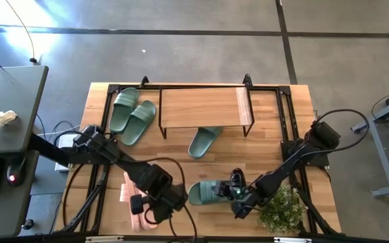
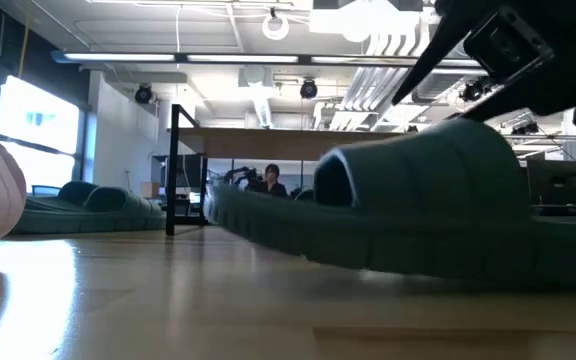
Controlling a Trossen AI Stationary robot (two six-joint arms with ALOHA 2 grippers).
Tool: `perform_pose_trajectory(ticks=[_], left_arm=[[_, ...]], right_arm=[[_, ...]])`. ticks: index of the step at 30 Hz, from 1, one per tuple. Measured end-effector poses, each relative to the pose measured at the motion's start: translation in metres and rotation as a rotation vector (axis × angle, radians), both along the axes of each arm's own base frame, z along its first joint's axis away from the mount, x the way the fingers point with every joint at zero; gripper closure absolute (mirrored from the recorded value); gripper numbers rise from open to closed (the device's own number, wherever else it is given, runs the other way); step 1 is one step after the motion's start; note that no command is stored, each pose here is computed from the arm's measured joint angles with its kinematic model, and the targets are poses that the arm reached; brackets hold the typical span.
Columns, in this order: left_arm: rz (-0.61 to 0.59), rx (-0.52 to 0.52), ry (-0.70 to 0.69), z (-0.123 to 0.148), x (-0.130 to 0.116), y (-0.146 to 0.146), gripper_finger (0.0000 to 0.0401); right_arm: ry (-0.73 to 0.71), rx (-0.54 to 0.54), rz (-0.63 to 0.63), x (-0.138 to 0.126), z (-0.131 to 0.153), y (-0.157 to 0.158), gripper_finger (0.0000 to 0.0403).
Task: Pick and place slides into the shelf
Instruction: Put the green slide under the shelf
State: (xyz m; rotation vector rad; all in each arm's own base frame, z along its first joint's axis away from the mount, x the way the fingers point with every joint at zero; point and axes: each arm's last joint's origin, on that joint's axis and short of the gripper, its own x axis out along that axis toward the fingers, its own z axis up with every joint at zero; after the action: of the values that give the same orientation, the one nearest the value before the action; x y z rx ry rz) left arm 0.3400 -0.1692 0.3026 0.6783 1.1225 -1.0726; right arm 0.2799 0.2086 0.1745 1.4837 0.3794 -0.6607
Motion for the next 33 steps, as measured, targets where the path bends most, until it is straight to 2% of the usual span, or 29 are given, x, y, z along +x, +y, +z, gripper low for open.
perform_pose_trajectory(ticks=[4, 9, 14, 16, 20, 23, 26, 29, 33], left_arm=[[-0.006, -0.038, -0.016, -0.002, 0.003, -0.006, 0.0400], [0.033, -0.076, -0.090, 0.001, 0.011, -0.010, 0.0400], [0.148, -0.017, -0.175, -0.004, 0.023, -0.012, 0.0400], [0.198, 0.034, -0.159, -0.013, 0.026, -0.012, 0.0400], [0.318, 0.027, -0.140, -0.036, 0.042, -0.019, 0.0400], [0.396, -0.031, -0.158, -0.047, 0.055, -0.026, 0.0400], [0.485, -0.001, -0.156, -0.056, 0.060, -0.027, 0.0400], [0.575, 0.122, -0.101, -0.073, 0.058, -0.023, 0.0400], [0.657, 0.109, -0.038, -0.096, 0.068, -0.022, 0.0400]], right_arm=[[0.016, -0.019, 0.044, -0.005, 0.011, -0.003, 0.0278], [0.154, -0.059, 0.160, -0.014, 0.019, -0.014, 0.0284], [0.242, -0.160, 0.324, -0.025, 0.043, -0.035, 0.0284], [0.282, -0.220, 0.397, -0.030, 0.053, -0.047, 0.0287], [0.382, -0.327, 0.578, -0.041, 0.066, -0.068, 0.0315], [0.469, -0.387, 0.710, -0.046, 0.067, -0.079, 0.0357], [0.524, -0.440, 0.830, -0.042, 0.062, -0.087, 0.0395], [0.580, -0.460, 0.876, -0.035, 0.053, -0.097, 0.0393], [0.638, -0.484, 0.992, -0.026, 0.041, -0.106, 0.0401]])
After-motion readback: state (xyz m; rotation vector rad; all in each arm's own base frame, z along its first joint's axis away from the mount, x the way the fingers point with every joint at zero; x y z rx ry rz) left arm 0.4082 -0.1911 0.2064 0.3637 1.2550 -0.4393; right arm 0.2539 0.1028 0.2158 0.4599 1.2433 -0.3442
